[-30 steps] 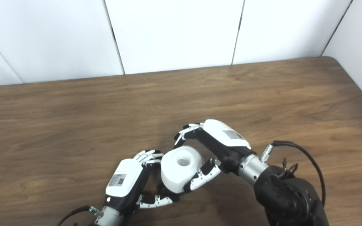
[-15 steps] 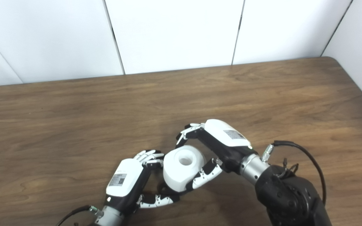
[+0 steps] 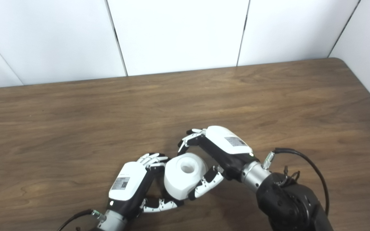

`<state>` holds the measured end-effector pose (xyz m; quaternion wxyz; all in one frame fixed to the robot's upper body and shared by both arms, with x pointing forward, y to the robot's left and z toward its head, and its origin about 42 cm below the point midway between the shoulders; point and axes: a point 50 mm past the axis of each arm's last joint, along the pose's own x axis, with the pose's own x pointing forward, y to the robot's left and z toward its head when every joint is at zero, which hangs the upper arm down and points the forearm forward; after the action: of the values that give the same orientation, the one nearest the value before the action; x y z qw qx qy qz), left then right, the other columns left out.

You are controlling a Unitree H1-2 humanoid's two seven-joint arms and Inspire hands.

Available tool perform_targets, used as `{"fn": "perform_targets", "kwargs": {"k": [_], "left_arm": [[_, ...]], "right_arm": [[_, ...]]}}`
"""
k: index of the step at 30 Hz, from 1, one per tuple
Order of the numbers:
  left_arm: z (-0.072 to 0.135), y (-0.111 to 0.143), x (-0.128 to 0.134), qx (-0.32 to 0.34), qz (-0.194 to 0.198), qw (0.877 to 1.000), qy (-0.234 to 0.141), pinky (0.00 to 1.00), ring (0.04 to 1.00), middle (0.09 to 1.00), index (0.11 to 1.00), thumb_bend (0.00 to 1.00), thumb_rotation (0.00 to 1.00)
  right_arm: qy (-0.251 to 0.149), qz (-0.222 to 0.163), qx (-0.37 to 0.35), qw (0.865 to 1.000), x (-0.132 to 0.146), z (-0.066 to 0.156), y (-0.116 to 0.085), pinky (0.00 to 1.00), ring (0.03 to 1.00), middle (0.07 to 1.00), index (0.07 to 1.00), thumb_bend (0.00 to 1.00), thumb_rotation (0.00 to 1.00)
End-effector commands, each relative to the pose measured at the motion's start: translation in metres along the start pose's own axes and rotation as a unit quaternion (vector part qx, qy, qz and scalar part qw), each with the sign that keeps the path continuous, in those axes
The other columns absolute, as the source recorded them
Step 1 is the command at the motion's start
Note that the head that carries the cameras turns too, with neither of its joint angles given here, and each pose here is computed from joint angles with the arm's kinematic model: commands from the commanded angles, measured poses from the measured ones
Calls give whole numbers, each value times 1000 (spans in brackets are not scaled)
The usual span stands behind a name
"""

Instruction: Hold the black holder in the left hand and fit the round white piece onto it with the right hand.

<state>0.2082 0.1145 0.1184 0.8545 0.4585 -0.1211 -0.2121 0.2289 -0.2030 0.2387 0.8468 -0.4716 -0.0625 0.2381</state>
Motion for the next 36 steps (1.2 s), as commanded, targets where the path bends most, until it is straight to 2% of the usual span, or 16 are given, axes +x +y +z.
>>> {"fn": "perform_targets", "kwargs": {"k": [1,19,36], "left_arm": [[-12,-15,-7,8,-53,998,34,885,864,788,488,518,44],[-11,-13,-8,10,-52,998,33,882,861,785,488,518,45],[-9,-14,-7,9,-53,998,33,884,862,786,488,518,45]], "right_arm": [[-12,-16,-15,1000,0,3,-4,939,911,777,482,523,130],[-9,-7,-17,1000,-1,2,1,923,921,784,482,523,130],[1,-1,-22,1000,0,1,8,949,916,783,481,523,129]]}}
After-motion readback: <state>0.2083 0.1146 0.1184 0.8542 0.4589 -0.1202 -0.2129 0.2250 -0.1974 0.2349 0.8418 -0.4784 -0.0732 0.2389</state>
